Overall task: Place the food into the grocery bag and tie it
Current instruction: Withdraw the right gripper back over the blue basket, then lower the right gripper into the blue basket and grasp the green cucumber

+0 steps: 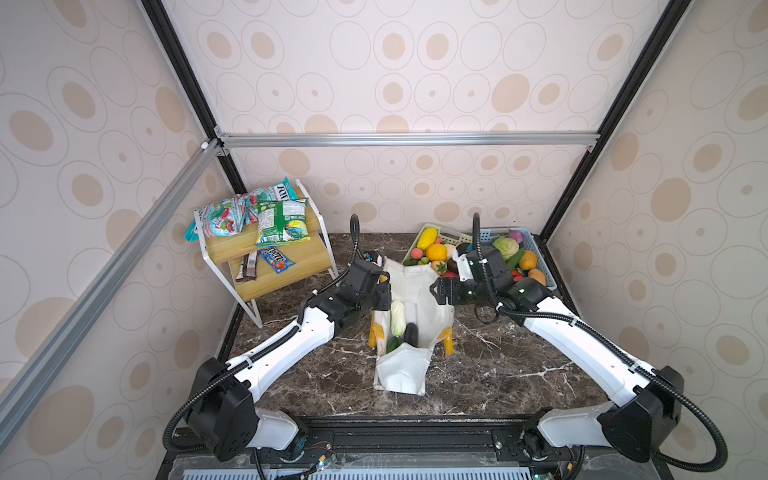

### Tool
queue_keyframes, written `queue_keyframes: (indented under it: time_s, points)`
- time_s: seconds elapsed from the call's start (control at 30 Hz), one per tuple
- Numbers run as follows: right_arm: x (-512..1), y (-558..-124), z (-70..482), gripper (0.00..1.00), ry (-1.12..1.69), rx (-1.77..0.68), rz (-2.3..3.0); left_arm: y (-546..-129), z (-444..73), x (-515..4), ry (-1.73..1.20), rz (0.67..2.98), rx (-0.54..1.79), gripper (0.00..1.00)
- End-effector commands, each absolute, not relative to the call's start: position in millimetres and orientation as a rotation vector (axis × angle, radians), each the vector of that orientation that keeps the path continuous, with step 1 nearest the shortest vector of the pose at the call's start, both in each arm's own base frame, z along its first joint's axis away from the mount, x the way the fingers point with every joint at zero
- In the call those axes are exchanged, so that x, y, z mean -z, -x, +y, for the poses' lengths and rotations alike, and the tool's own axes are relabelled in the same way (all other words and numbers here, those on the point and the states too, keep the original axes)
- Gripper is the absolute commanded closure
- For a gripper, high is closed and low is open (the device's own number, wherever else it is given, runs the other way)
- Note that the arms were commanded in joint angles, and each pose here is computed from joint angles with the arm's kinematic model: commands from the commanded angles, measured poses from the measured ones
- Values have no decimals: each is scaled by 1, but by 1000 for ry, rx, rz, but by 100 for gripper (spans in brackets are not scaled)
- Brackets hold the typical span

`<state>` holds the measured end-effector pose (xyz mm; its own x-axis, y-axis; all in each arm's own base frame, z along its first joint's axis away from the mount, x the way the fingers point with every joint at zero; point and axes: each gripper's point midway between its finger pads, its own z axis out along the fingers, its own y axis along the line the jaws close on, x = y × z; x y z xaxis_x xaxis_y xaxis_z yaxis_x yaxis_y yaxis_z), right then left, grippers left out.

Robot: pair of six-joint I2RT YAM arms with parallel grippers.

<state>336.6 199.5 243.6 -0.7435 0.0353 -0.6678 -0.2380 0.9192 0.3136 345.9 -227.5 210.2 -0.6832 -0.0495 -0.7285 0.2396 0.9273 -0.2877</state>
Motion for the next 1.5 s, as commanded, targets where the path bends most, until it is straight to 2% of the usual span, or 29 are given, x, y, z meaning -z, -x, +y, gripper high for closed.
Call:
queue_keyframes:
  time_s: [0.0,0.43,0.77,1.13,1.47]
  points:
    - [-249,-344,166,11,88,-422,2355,-349,-226,-235,-120,2220,468,100]
    - [-208,-395,59,12,-231,-181,2408,-349,-225,-236,-117,2215,473,100]
    - [-184,-431,0,13,-406,-59,2419,-348,-225,-235,-117,2218,474,100]
    - [-161,-473,-45,14,-489,-9,2413,-349,-226,-232,-114,2233,473,100]
    - [-128,-511,-57,23,-592,-44,2348,-351,-228,-223,-103,2263,462,100]
